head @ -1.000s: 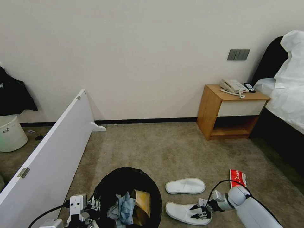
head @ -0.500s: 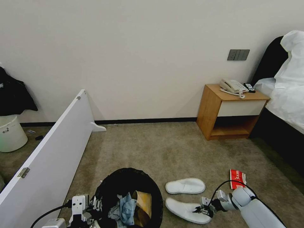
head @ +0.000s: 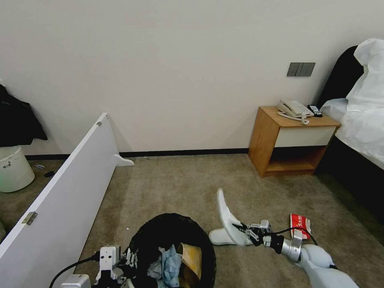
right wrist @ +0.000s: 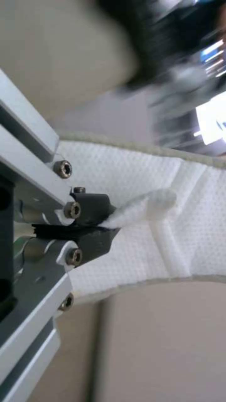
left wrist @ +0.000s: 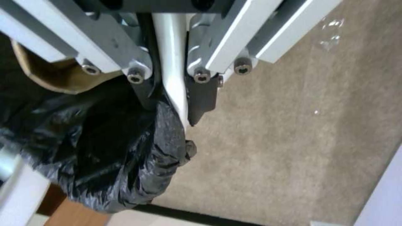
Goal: Pick up the trash bin, then pick up the garbage from the floor and place it into the trash bin.
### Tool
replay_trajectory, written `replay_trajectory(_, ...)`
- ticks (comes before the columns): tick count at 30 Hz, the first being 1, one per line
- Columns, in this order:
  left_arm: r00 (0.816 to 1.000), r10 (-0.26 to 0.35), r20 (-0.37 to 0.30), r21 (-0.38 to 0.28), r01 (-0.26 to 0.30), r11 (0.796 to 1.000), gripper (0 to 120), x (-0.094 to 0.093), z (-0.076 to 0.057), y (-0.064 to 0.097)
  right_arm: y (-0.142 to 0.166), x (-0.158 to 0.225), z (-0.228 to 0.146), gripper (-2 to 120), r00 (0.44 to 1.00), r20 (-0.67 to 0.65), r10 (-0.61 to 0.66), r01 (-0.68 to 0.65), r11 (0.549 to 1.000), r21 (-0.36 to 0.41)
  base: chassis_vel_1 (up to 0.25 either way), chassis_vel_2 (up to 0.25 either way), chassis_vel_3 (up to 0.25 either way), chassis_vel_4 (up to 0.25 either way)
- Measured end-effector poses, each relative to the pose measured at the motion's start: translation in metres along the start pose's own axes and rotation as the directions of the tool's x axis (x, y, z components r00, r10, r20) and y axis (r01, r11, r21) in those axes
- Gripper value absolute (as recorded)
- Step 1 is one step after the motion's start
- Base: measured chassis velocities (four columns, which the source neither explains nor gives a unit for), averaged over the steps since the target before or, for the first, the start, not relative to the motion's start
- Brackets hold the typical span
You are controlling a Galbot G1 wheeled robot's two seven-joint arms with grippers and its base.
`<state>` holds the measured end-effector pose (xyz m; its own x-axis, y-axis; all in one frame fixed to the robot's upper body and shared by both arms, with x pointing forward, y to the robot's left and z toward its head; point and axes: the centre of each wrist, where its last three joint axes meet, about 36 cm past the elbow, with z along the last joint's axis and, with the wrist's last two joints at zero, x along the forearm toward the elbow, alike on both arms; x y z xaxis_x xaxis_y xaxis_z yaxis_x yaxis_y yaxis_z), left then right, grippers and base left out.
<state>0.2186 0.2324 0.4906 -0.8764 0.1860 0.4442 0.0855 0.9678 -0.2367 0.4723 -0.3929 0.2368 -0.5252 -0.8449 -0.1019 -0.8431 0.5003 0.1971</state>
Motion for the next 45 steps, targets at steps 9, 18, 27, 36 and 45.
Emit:
replay_trajectory(9, 0.999, 0.049, 0.004, 0.02, -0.049, 0.999, 4, -0.007, -0.001, 0.002, 0.044, -0.154, -0.079, 0, 0.837, 0.391, -0.383, 0.405, 0.914, 0.029, 0.0, 0.0, 0.0, 0.0)
replay_trajectory(18, 0.998, 0.056, 0.011, 0.02, -0.056, 0.998, 4, -0.005, -0.004, 0.001, 0.06, -0.19, -0.117, 0, 0.715, 0.286, -0.638, 0.646, 0.759, 0.077, 0.0, 0.0, 0.0, 0.0)
replay_trajectory(27, 0.998, 0.064, 0.002, 0.029, -0.064, 0.998, 4, -0.006, -0.001, -0.004, 0.061, -0.201, -0.128, 4, 0.598, 0.122, -0.792, 0.792, 0.607, 0.066, 0.0, 0.0, 0.0, 0.0)
replay_trajectory(36, 0.998, 0.06, 0.006, 0.025, -0.06, 0.998, 4, -0.006, -0.003, -0.003, 0.05, -0.199, -0.135, 34, 0.594, 0.076, -0.801, 0.798, 0.599, 0.071, 0.0, 0.0, 0.0, 0.0)
replay_trajectory(45, 0.998, 0.055, 0.008, 0.024, -0.055, 0.998, 4, -0.007, -0.003, -0.002, 0.043, -0.195, -0.144, 66, 0.635, 0.133, -0.761, 0.756, 0.648, 0.095, 0.0, 0.0, 0.0, 0.0)
